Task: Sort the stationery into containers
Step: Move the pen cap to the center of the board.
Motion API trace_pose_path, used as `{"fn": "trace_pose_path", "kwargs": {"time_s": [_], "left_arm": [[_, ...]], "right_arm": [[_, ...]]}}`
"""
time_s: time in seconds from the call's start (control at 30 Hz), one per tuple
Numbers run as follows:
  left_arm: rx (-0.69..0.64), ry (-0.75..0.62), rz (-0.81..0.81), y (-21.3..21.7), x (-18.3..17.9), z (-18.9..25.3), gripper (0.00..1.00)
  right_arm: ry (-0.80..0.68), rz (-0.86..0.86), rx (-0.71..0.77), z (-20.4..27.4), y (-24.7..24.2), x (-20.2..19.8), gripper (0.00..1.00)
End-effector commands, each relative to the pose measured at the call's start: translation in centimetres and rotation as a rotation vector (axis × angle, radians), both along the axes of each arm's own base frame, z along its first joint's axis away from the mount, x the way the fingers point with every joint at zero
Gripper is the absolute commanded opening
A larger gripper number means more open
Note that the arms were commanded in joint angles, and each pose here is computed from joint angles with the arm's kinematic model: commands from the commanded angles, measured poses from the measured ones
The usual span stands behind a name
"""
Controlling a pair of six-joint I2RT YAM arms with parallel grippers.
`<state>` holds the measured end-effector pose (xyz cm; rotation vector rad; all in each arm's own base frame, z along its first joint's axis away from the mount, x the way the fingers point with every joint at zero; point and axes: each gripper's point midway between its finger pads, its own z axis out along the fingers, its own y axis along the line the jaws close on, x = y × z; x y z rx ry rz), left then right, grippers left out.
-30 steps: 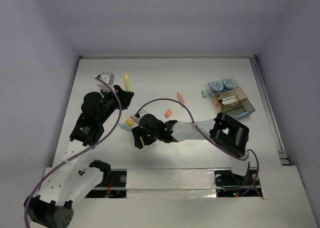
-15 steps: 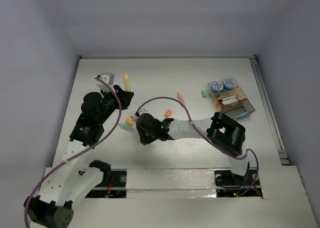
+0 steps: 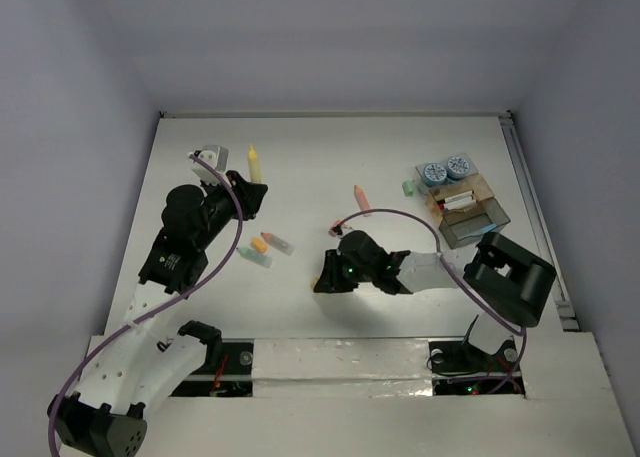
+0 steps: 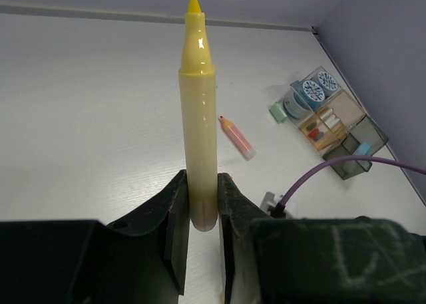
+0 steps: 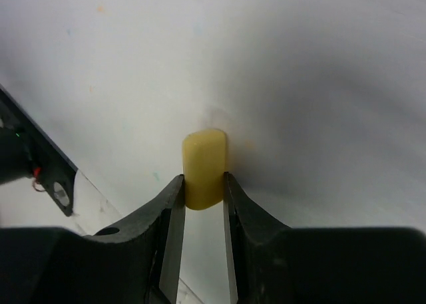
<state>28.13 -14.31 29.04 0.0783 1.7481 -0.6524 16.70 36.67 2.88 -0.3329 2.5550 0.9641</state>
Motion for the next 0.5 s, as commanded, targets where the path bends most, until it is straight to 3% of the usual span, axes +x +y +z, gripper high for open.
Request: {"fn": "trace_pose_path", "kwargs": {"time_s": [0.0,0.07,0.23,0.37,0.43,0.47], "left_arm": [[-0.015,-0.051,-0.007,0.0,-0.1,1.5,0.00],[-0.015,-0.053,-0.010,-0.1,-0.2,1.6,0.00],[-0.021,-0.057,-0.023,-0.3,-0.3,1.7,0.00],[-0.023,-0.061,-0.031,-0.4,-0.4,1.8,0.00],[-0.026,-0.063,-0.038,-0.5,-0.5,1.9,0.00],[-0.028,-0.064,-0.040,-0.5,-0.5,1.9,0.00]], "right_arm": [[0.128,-0.079,0.240,2.0,0.2,-0.2,0.19],[0.170,-0.118,0.278,2.0,-0.5,-0.3,0.26],[0.193,-0.195,0.193,0.5,-2.7,-0.4,0.52],[0.098,-0.273,0.011,0.0,-6.2,0.8,0.59],[0.037,-0.241,0.055,2.2,-5.1,1.7,0.61],[0.013,-0.288,-0.121,0.2,-8.4,1.8,0.61]]}}
